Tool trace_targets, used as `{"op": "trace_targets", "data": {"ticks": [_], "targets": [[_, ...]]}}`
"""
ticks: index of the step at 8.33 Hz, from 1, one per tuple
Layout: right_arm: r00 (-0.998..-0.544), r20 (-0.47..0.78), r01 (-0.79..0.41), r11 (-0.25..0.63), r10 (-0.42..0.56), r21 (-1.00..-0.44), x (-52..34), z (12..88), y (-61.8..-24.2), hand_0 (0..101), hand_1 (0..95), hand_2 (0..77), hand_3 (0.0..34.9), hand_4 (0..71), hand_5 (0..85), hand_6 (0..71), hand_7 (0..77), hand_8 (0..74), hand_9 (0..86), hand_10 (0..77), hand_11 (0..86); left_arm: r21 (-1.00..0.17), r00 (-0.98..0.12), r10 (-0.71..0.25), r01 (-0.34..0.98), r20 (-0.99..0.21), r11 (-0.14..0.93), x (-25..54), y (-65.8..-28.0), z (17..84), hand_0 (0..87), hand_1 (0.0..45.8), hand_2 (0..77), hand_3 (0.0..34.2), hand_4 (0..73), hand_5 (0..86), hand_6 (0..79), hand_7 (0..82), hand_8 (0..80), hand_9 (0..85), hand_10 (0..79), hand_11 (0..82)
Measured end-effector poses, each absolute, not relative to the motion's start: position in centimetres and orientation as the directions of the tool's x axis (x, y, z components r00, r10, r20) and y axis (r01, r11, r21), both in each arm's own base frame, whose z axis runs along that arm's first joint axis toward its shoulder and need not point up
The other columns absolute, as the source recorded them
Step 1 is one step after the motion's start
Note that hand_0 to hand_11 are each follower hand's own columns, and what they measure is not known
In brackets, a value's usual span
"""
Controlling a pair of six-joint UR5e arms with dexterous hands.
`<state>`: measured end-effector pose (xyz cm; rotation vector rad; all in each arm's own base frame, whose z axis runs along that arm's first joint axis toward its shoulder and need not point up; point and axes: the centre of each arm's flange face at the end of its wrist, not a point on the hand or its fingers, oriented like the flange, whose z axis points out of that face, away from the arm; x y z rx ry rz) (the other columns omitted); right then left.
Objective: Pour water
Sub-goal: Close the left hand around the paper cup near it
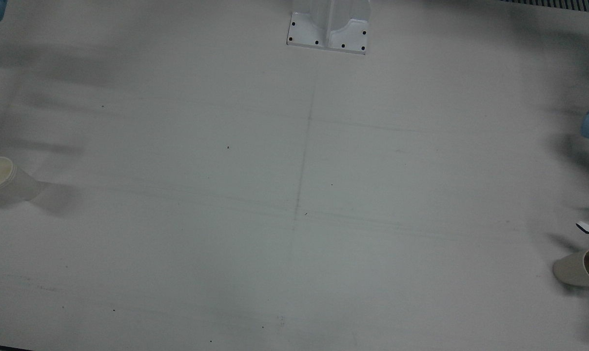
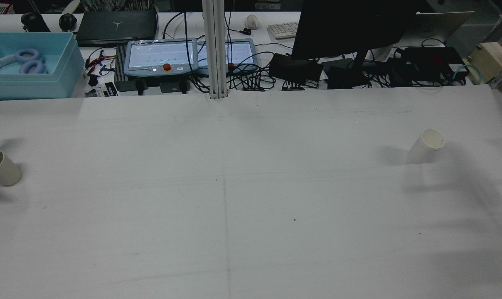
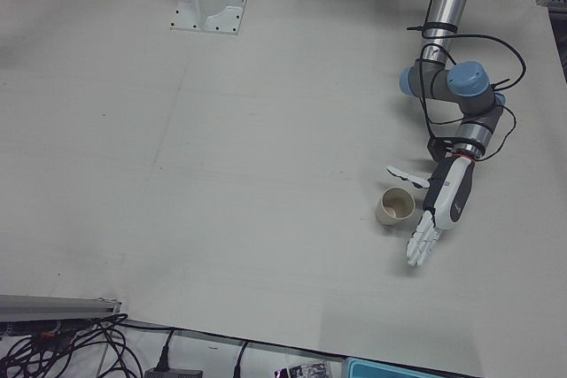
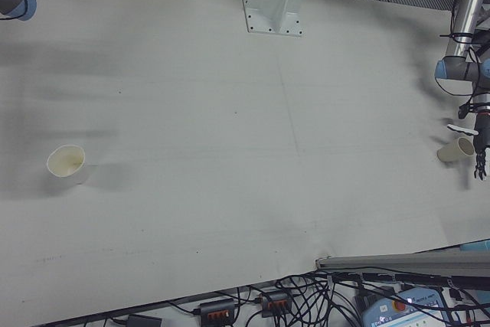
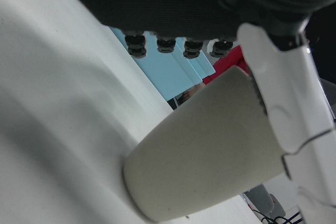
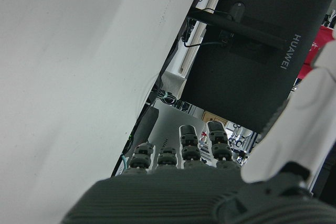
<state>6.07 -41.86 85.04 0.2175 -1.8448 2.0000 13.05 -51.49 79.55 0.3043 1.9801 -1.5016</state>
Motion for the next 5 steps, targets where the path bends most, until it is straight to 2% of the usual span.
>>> {"op": "trace_targets", "data": {"ticks": [1,2,4,5], "targets": [[-0.904,0.383,-0.397,-0.041,0.19,-0.917,6.07,85.05,-41.86,45,3.8,0.0,0.0,6.0,14.7,9.3,16.9,5.4,4.9,6.0,8.7,-0.782,-0.775,-0.184,0.532,-0.605,0.325,13.09,-51.47,79.6,53.6,6.0,1.6,4.8,8.2,0.5,4.4,7.1,4.9,1.1,4.9,8.2],[-0.904,0.383,-0.397,-0.041,0.19,-0.917,6.08,85.05,-41.85,45,4.4,0.0,0.0,8.2,14.7,9.3,16.9,5.4,4.9,6.0,8.7,-0.778,-0.772,-0.183,0.537,-0.609,0.326,13.1,-51.45,79.67,53.6,6.0,1.6,4.8,8.2,0.5,4.4,7.1,4.9,1.1,4.9,8.2],[-0.904,0.383,-0.397,-0.041,0.19,-0.917,6.1,85.07,-41.82,45,3.8,0.0,0.0,8.2,14.7,9.3,16.9,5.4,4.9,5.5,8.7,-0.773,-0.766,-0.182,0.545,-0.616,0.326,13.22,-51.55,79.84,53.6,6.0,1.6,4.7,10.4,2.2,3.8,7.1,4.9,1.1,4.9,8.2],[-0.904,0.383,-0.398,-0.042,0.19,-0.917,6.11,85.09,-41.79,45,3.8,0.5,0.0,7.1,14.7,4.4,16.9,5.4,4.9,5.5,8.7,-0.772,-0.764,-0.185,0.544,-0.618,0.329,13.57,-51.59,79.81,53.6,5.4,1.6,4.7,10.9,2.7,3.8,7.1,4.9,1.1,4.9,8.2]]}}
